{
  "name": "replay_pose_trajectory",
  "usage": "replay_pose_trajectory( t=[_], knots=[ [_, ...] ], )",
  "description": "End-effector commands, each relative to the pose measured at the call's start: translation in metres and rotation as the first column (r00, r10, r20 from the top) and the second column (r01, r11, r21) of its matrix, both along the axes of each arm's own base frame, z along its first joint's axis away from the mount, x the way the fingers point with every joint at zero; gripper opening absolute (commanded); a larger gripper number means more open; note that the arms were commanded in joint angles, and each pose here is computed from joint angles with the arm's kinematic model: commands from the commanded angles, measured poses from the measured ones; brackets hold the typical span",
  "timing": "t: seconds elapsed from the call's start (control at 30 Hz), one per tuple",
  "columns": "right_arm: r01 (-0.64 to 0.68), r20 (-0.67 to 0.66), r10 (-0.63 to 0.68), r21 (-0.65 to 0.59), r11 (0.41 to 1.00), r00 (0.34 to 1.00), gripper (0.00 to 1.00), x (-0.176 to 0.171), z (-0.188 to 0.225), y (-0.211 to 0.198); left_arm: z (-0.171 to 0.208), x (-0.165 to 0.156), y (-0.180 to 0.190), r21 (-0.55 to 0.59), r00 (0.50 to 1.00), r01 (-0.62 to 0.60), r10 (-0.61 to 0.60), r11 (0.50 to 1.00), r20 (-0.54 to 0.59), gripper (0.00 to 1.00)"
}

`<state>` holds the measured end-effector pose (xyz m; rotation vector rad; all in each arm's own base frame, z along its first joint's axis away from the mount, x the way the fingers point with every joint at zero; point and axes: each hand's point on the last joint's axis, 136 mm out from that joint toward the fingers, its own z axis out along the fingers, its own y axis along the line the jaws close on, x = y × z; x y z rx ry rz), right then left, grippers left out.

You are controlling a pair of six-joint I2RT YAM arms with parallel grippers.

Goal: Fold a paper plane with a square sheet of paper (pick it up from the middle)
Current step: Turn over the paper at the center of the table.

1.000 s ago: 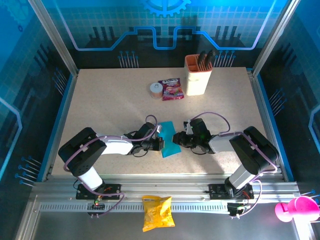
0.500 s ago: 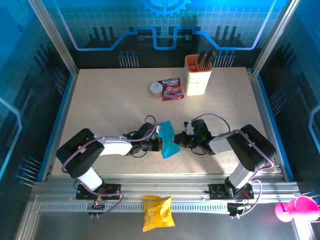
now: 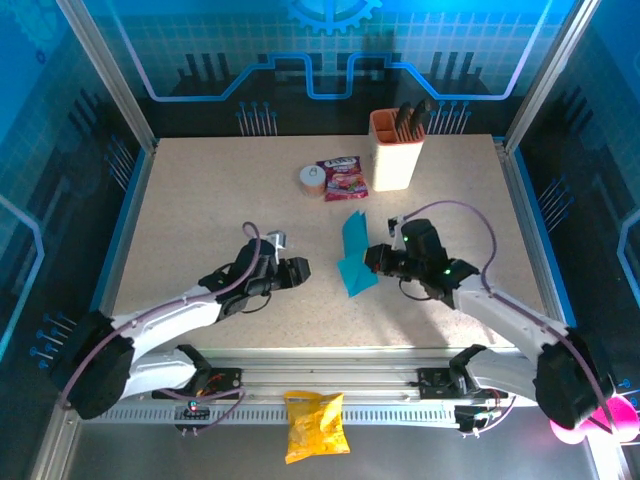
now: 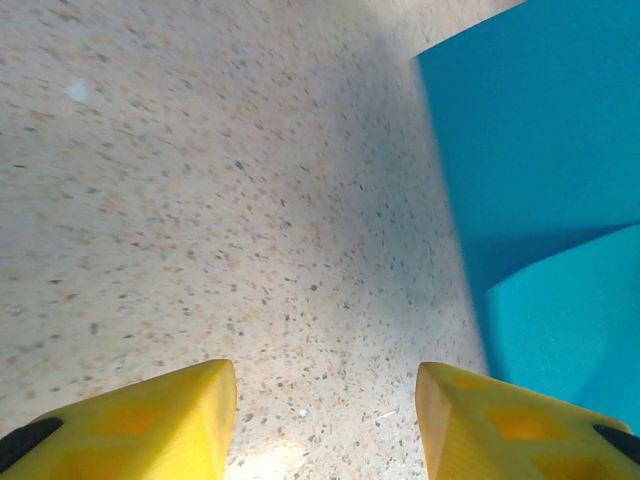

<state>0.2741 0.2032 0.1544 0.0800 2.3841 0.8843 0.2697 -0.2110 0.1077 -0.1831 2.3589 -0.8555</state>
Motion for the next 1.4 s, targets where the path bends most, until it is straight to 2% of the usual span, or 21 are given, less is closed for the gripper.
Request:
replay_pose_trajectory(
  t=[0.0,0.13,0.2,0.3,0.5,0.63,0.83,0.97,1.0,1.07,1.13,1.2,1.37],
  knots=[
    [0.024,-0.042,-0.041,-0.34,0.94,0.998,0.0,-0.02,-0.008,-0.05,-0.013,-0.008,0.027,0.036,0.995,-0.082,0.084,0.996,-0.051,0.51],
    [0.06,0.006,-0.07,-0.581,0.812,0.998,0.0,-0.021,0.003,-0.081,-0.013,-0.01,0.041,0.013,0.991,-0.122,0.123,0.992,-0.059,0.51],
    [0.082,0.039,-0.078,-0.712,0.697,0.996,0.0,-0.019,0.006,-0.094,-0.014,-0.012,0.047,0.008,0.989,-0.135,0.135,0.991,-0.062,0.51],
    [0.103,0.067,-0.085,-0.841,0.532,0.994,0.0,-0.017,0.006,-0.104,-0.015,-0.014,0.053,0.002,0.987,-0.148,0.148,0.989,-0.065,0.51],
    [0.088,0.077,-0.05,-0.95,0.299,0.996,0.0,-0.017,-0.009,-0.083,-0.012,-0.018,0.058,-0.016,0.986,-0.155,0.153,0.988,-0.071,0.51],
    [0.048,0.045,-0.015,-0.972,0.232,0.999,0.0,-0.023,-0.034,-0.045,-0.01,-0.019,0.061,-0.032,0.983,-0.168,0.165,0.985,-0.078,0.51],
    [-0.05,-0.039,0.049,-0.965,0.257,0.998,0.0,-0.038,-0.08,0.03,-0.006,-0.024,0.071,-0.043,0.971,-0.222,0.217,0.974,-0.103,0.51],
    [-0.105,-0.085,0.075,-0.939,0.328,0.994,0.0,-0.044,-0.101,0.071,-0.003,-0.029,0.076,-0.051,0.966,-0.239,0.232,0.97,-0.118,0.51],
    [-0.123,-0.098,0.086,-0.925,0.36,0.991,0.08,-0.044,-0.105,0.081,-0.003,-0.031,0.078,-0.046,0.964,-0.243,0.236,0.969,-0.125,0.51],
    [-0.157,-0.123,0.107,-0.891,0.425,0.987,0.33,-0.047,-0.108,0.096,-0.001,-0.034,0.08,-0.041,0.962,-0.246,0.239,0.968,-0.132,0.5],
    [-0.193,-0.146,0.132,-0.843,0.502,0.981,0.47,-0.049,-0.106,0.109,0.002,-0.036,0.082,-0.039,0.962,-0.247,0.24,0.968,-0.133,0.5],
    [-0.226,-0.153,0.173,-0.777,0.587,0.973,0.53,-0.051,-0.096,0.123,0.005,-0.037,0.083,-0.032,0.963,-0.244,0.238,0.969,-0.131,0.5],
    [-0.264,-0.134,0.23,-0.597,0.757,0.964,0.55,-0.053,-0.062,0.132,0.01,-0.038,0.084,-0.011,0.967,-0.224,0.221,0.974,-0.128,0.51]
  ],
)
